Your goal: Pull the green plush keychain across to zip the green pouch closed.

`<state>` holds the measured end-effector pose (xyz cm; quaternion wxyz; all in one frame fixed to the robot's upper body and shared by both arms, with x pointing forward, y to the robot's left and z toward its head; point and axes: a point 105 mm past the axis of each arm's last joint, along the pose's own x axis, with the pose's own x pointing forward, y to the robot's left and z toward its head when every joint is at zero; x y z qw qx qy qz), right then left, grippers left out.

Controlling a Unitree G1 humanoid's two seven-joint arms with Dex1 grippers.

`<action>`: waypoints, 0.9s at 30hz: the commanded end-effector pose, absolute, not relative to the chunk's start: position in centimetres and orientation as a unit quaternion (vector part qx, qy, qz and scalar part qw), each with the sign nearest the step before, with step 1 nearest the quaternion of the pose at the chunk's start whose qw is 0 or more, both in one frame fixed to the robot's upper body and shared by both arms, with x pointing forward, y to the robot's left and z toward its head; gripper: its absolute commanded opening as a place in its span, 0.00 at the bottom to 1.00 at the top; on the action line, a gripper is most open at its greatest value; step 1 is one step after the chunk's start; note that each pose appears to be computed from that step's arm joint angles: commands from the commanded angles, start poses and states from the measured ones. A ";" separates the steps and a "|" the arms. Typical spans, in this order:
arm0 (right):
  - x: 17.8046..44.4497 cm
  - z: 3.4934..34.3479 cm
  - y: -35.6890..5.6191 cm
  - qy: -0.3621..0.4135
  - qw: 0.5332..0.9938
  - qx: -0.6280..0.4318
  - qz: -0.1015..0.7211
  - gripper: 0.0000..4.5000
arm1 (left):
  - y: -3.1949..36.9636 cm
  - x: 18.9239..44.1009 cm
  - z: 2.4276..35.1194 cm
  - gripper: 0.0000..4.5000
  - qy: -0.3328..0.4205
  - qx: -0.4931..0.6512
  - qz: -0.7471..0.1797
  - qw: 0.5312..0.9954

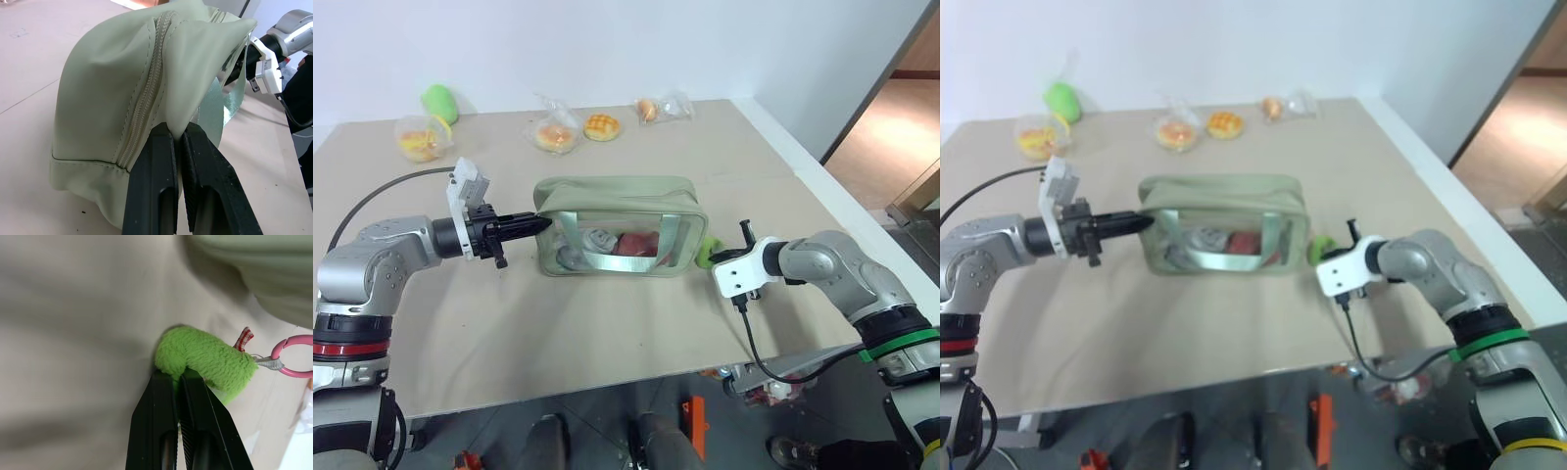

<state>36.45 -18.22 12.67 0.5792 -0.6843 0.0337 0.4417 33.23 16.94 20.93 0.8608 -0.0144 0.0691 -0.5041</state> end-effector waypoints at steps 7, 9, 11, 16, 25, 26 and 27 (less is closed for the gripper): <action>34.7 18.5 -19.0 0.034 0.793 -0.407 0.452 0.46 | 18.0 32.6 22.7 0.21 0.032 -0.042 -0.493 0.868; 34.3 19.3 -19.9 0.048 0.813 -0.372 0.447 0.64 | 18.1 32.6 23.4 0.39 0.018 -0.050 -0.494 0.868; 33.4 19.5 -20.8 0.070 0.816 -0.353 0.452 0.77 | 17.9 32.6 23.7 0.52 0.013 -0.042 -0.493 0.869; 31.6 21.4 -22.1 0.068 0.827 -0.310 0.464 0.78 | 18.4 32.8 23.5 0.92 0.034 -0.023 -0.475 0.879; 29.5 25.9 -22.9 0.001 0.863 -0.209 0.459 0.78 | 24.4 28.6 22.2 0.97 0.088 0.018 -0.447 0.890; 29.4 25.7 -22.9 0.003 0.867 -0.197 0.457 0.78 | 25.1 28.4 22.1 0.97 0.088 0.012 -0.438 0.895; 29.1 25.2 -22.8 0.006 0.873 -0.177 0.455 0.78 | 25.8 28.4 22.0 0.97 0.084 -0.001 -0.421 0.903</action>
